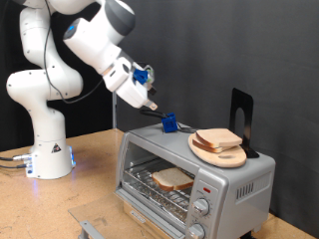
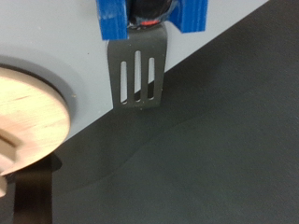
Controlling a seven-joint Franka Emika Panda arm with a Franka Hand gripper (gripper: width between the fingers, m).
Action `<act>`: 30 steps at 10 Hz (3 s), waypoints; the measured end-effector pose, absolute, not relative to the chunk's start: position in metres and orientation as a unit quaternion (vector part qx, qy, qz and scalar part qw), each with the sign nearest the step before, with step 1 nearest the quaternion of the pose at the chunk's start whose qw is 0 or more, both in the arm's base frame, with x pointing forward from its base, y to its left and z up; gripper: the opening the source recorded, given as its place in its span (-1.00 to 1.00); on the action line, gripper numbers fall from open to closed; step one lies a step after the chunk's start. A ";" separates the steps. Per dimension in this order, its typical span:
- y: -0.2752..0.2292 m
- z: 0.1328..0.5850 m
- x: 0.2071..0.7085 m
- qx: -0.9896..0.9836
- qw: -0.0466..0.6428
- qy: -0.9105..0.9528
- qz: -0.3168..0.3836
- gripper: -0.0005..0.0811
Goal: Make a piece of toast with the oven
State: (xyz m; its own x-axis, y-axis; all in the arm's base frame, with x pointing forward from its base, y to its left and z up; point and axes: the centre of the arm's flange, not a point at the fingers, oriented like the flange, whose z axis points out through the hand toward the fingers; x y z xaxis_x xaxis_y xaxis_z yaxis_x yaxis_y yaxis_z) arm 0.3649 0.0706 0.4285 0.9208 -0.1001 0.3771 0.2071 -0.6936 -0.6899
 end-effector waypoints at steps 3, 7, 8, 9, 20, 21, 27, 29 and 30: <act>0.024 0.438 0.350 -0.884 0.414 -0.007 -0.216 0.97; -0.036 0.441 0.328 -0.900 0.386 0.006 -0.200 0.97; -0.046 0.442 0.323 -0.897 0.395 0.012 -0.198 0.97; -0.044 0.441 0.324 -0.898 0.393 0.010 -0.197 0.97; -0.114 0.390 0.292 -0.810 0.538 0.209 0.102 0.97; -0.131 0.386 0.291 -0.803 0.543 0.230 0.093 0.97; -0.199 0.386 0.306 -0.799 0.547 0.245 0.055 0.97; -0.199 0.384 0.304 -0.796 0.549 0.251 0.057 0.97; -0.201 0.380 0.302 -0.793 0.549 0.259 0.057 0.97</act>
